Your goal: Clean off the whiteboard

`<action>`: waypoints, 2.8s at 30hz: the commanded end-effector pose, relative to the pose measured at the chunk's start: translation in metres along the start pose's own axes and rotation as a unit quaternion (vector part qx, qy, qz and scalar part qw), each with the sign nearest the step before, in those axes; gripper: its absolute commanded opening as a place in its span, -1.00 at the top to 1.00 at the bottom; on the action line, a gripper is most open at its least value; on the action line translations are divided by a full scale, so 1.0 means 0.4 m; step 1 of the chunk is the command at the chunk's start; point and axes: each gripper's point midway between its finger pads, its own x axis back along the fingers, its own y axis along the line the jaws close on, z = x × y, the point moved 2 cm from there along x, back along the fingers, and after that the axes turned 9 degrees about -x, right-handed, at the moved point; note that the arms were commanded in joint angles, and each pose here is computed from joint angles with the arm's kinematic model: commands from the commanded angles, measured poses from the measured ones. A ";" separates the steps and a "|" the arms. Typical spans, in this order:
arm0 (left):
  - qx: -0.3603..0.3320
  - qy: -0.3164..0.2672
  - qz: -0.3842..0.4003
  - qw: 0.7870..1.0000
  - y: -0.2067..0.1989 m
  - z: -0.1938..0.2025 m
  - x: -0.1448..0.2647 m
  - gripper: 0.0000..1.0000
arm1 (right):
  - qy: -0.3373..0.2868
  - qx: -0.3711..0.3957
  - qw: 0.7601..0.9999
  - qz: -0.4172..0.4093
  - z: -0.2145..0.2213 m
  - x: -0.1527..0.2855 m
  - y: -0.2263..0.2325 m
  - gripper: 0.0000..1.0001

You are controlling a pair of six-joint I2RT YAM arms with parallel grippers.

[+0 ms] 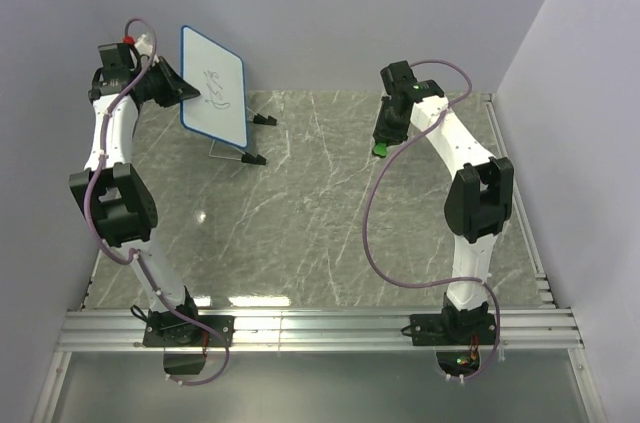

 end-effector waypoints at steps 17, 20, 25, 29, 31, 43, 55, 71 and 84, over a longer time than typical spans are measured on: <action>-0.139 0.069 -0.048 0.987 -0.064 0.126 -0.119 0.99 | -0.023 0.010 0.999 -0.025 -0.018 0.074 0.017 1.00; -0.140 0.088 -0.051 0.985 -0.060 0.154 -0.152 0.99 | -0.021 0.009 0.999 -0.023 -0.013 0.070 0.011 1.00; -0.141 0.146 -0.035 0.979 -0.077 0.260 -0.206 0.99 | -0.018 0.010 0.999 -0.025 -0.008 0.073 0.010 1.00; -0.138 0.184 0.021 0.973 -0.159 0.340 -0.221 0.99 | -0.009 0.005 0.999 -0.035 0.007 0.084 0.011 1.00; -0.144 0.203 0.052 0.967 -0.219 0.379 -0.228 0.99 | -0.003 0.004 0.999 -0.043 0.019 0.093 0.016 1.00; -0.041 0.325 0.161 0.931 -0.346 0.590 -0.191 0.99 | -0.009 0.020 0.994 -0.103 0.028 0.147 0.097 1.00; -0.049 0.352 0.067 0.932 -0.309 0.642 -0.242 0.99 | 0.017 0.040 0.934 -0.354 0.053 0.216 0.316 1.00; -0.037 0.360 0.029 0.932 -0.289 0.659 -0.276 0.99 | 0.076 -0.083 0.900 -0.422 0.026 -0.083 0.607 1.00; -0.045 0.363 0.027 0.930 -0.277 0.675 -0.262 0.99 | 0.108 -0.091 0.972 -0.190 0.181 -0.350 0.382 1.00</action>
